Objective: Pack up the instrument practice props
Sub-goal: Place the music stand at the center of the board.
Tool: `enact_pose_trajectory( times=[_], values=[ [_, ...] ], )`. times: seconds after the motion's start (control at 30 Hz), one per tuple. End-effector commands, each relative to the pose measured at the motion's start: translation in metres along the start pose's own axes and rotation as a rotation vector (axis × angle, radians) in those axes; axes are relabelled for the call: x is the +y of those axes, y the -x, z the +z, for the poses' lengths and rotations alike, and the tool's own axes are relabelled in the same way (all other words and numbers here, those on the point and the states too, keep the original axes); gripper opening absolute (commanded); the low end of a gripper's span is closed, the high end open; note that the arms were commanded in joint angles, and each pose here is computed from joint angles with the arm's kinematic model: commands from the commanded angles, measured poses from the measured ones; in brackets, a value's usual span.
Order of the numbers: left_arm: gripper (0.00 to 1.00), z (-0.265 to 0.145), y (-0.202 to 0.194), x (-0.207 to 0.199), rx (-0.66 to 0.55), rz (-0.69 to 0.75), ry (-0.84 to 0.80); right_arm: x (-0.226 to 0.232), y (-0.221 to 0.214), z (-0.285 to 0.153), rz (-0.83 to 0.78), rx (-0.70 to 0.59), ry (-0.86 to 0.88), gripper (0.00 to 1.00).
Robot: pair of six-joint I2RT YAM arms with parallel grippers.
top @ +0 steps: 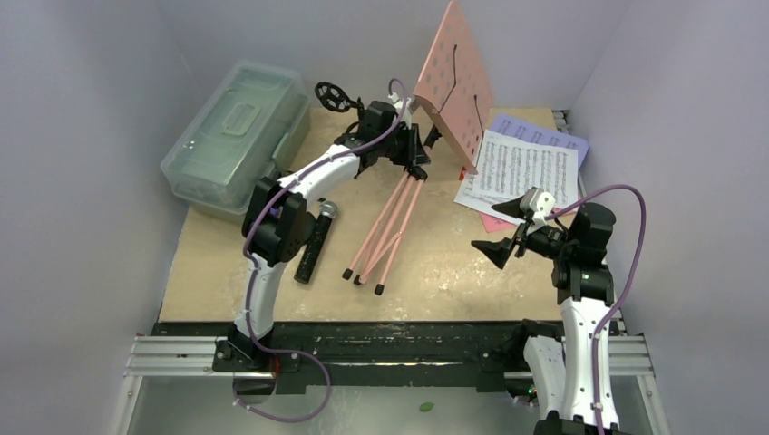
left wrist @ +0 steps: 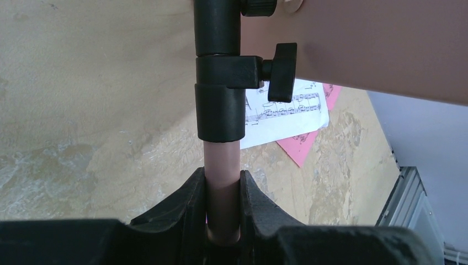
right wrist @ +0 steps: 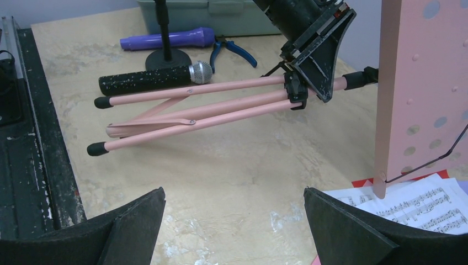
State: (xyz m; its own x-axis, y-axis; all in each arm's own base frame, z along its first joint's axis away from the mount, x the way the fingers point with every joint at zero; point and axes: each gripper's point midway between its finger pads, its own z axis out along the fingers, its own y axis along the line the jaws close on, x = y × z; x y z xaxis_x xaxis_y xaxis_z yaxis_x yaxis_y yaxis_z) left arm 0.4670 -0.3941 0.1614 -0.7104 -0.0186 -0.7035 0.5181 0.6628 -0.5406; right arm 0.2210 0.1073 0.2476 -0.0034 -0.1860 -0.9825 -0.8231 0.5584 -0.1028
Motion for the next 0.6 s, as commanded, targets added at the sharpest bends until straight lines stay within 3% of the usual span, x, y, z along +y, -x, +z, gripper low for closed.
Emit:
enact_pose_trajectory(
  times=[0.0, 0.23, 0.57],
  values=[
    [0.0, -0.029, 0.073, -0.07, -0.213, 0.068, -0.23, 0.001, 0.002, 0.001, -0.008, -0.017, 0.013, 0.99],
    [0.0, -0.068, 0.121, -0.136, -0.362, -0.005, -0.494, 0.001, 0.002, 0.0, -0.01, -0.017, 0.012, 0.99],
    [0.0, -0.103, 0.148, -0.173, -0.471, -0.061, -0.687, 0.0, 0.002, 0.0, -0.016, -0.015, 0.004, 0.99]
  ],
)
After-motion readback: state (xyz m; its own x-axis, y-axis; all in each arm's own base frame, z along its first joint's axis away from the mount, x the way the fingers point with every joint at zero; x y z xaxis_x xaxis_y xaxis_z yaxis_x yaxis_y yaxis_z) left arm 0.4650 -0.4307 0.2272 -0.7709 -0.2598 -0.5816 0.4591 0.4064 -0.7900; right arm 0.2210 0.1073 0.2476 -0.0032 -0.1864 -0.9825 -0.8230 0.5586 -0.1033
